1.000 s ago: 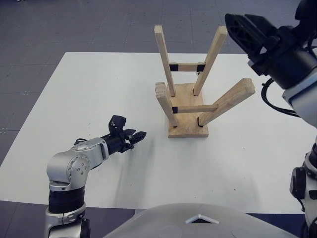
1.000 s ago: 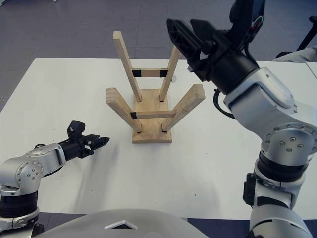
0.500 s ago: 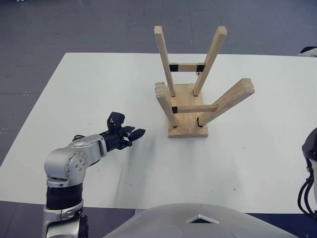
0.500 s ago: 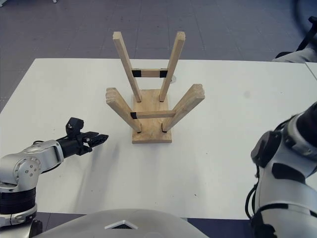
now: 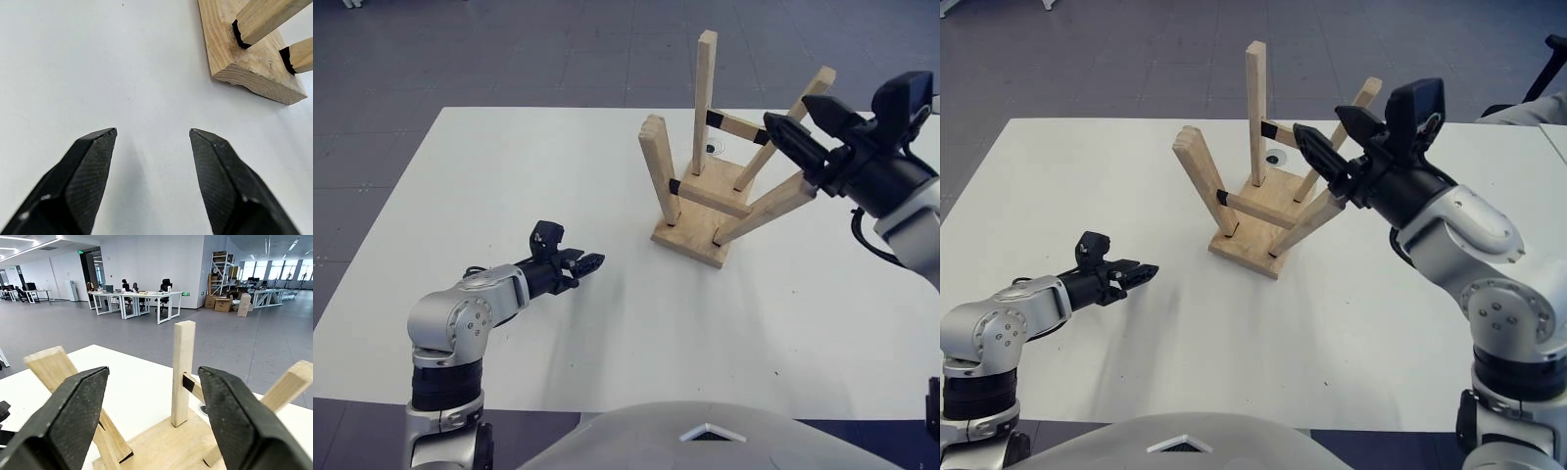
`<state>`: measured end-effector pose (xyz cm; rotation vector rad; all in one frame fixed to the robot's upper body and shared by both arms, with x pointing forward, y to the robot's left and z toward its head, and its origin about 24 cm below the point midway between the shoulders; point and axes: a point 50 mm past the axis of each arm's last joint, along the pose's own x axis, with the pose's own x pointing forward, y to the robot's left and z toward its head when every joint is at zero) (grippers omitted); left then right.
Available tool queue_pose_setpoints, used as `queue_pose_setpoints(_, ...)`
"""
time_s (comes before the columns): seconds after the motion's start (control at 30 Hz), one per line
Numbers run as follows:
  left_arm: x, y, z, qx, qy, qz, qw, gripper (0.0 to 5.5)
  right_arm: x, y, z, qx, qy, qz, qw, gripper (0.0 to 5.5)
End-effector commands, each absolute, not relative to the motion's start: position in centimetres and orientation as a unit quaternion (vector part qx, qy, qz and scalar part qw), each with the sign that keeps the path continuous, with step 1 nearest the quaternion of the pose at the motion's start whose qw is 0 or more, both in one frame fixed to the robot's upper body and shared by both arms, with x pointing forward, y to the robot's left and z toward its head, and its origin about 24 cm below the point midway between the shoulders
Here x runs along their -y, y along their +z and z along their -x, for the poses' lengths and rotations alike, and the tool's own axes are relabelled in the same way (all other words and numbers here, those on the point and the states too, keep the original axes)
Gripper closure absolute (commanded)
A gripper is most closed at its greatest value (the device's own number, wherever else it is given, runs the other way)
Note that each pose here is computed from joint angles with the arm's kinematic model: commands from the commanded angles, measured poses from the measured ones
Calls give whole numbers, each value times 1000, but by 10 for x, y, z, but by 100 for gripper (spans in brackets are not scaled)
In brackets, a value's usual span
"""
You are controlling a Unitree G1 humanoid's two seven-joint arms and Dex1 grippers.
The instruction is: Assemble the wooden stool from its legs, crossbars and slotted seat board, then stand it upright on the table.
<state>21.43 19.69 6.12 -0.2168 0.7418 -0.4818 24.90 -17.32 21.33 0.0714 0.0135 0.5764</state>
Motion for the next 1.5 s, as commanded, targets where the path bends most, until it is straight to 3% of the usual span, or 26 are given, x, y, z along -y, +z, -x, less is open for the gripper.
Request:
queue_pose_setpoints(0.03,-194,59,-210,-360,-229,104,898,273,174,227,-264,1,265,-57,963,216)
queue_pose_setpoints(0.13,-193,58,-211,-360,-229,106,898,273,169,270,-268,95,279,-128,947,216)
queue_pose_setpoints(0.27,-194,59,-213,-357,-230,105,899,273,175,347,-252,256,326,-299,860,216)
queue_pose_setpoints(0.33,-196,61,-213,-356,-231,103,899,273,183,354,-246,274,325,-332,842,216)
queue_pose_setpoints(0.37,-196,61,-213,-356,-232,102,899,273,184,348,-245,261,323,-335,846,216)
queue_pose_setpoints(0.43,-197,62,-213,-357,-234,100,899,273,176,301,-246,165,324,-311,878,216)
queue_pose_setpoints(0.53,-196,63,-214,-359,-238,99,897,273,146,196,-224,-73,365,-189,909,216)
queue_pose_setpoints(0.6,-195,64,-216,-360,-242,99,896,273,140,166,-211,-124,363,-169,908,216)
queue_pose_setpoints(0.8,-193,60,-211,-364,-238,107,894,273,144,190,-228,-34,359,-172,917,216)
queue_pose_setpoints(0.97,-187,58,-210,-361,-241,111,894,273,156,266,-250,107,355,-212,904,216)
queue_pose_setpoints(1.1,-187,57,-208,-361,-239,114,894,273,190,296,-266,154,300,-226,914,216)
queue_pose_setpoints(1.13,-187,57,-207,-360,-238,115,895,273,198,294,-270,149,287,-210,923,216)
queue_pose_setpoints(1.3,-185,59,-208,-355,-238,119,896,273,241,222,-281,-22,271,8,962,216)
queue_pose_setpoints(1.37,-184,61,-210,-352,-242,118,896,273,242,198,-276,-68,302,88,947,216)
queue_pose_setpoints(1.5,-181,66,-213,-343,-250,117,898,273,237,152,-274,-118,336,147,923,216)
